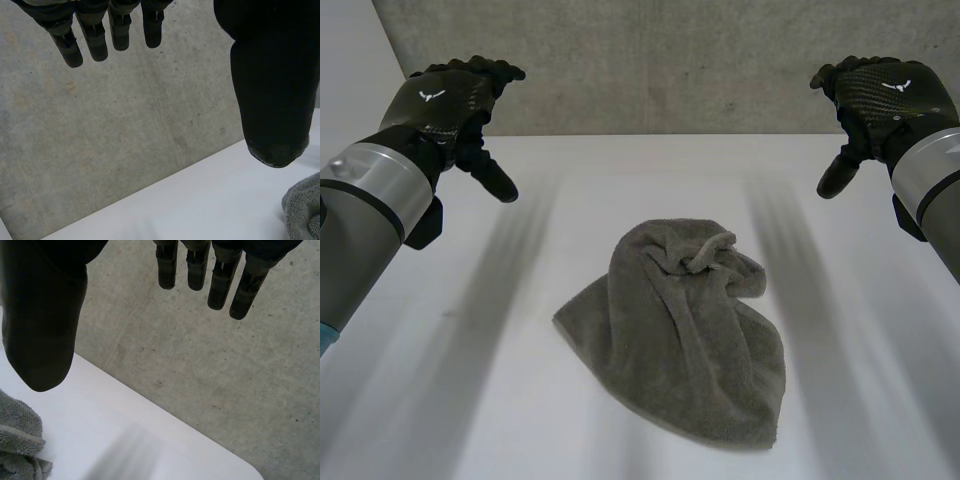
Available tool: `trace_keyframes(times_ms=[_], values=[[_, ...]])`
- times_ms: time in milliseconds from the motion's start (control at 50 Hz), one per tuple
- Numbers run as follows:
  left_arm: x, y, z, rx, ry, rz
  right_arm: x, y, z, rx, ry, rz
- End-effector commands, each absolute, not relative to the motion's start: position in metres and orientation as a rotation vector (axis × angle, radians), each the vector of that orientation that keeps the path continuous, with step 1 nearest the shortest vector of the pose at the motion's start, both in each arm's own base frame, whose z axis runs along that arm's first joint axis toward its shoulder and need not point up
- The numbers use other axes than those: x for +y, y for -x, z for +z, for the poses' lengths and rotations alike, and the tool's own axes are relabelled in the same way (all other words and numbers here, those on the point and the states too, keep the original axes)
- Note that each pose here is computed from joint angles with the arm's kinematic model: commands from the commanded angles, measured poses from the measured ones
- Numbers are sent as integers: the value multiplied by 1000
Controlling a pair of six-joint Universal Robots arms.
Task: Fold the towel.
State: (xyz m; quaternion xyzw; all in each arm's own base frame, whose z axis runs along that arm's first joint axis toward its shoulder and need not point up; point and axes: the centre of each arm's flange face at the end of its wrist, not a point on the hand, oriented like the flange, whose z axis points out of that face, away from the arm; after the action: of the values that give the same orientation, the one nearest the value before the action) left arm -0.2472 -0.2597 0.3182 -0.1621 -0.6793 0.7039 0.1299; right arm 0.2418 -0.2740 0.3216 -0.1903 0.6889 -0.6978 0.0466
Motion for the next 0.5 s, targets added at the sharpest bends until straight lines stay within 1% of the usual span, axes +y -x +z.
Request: trace_keyframes(times_ms=[20,80,120,140,180,200,220,240,260,280,300,320,340,360,380,400,420,440,460,480,500], values=[[-261,248,316,-1979,476,2042,-272,-241,323,2125,591,-2113],[-266,250,310,-1991,480,2033,-266,-243,318,2168,632,-2042],[-273,253,298,-2010,498,2008,-261,-245,314,2191,667,-1987],[-273,253,298,-2010,498,2008,-254,-249,311,2203,710,-1933],[-277,256,283,-2041,571,1970,-248,-253,306,2220,746,-1877],[-277,256,283,-2041,571,1970,-241,-255,299,2237,782,-1818],[-279,259,275,-2055,633,1953,-241,-255,299,2237,782,-1818],[-279,259,275,-2055,633,1953,-236,-257,292,2250,809,-1766],[-281,261,266,-2077,703,1940,-231,-258,282,2271,836,-1709],[-282,262,257,-2101,777,1934,-231,-258,282,2272,836,-1708],[-282,262,257,-2101,778,1934,-225,-259,272,2285,866,-1656],[-283,260,245,-2137,846,1919,-219,-259,261,2300,901,-1605],[-284,259,233,-2172,913,1900,-219,-259,260,2300,901,-1604],[-284,259,233,-2173,914,1900,-210,-260,250,2308,952,-1551],[-282,258,221,-2202,978,1874,-200,-261,238,2319,1007,-1487],[-282,258,221,-2202,979,1874,-200,-261,237,2319,1007,-1486],[-282,255,209,-2231,1025,1850,-189,-262,226,2321,1060,-1429],[-284,250,199,-2269,1050,1824,-189,-262,226,2321,1061,-1428],[-284,250,198,-2269,1051,1823,-179,-262,215,2322,1097,-1377],[-284,245,189,-2293,1063,1792,-172,-261,204,2322,1118,-1348],[-283,244,180,-2297,1070,1761,-172,-261,203,2322,1118,-1347]])
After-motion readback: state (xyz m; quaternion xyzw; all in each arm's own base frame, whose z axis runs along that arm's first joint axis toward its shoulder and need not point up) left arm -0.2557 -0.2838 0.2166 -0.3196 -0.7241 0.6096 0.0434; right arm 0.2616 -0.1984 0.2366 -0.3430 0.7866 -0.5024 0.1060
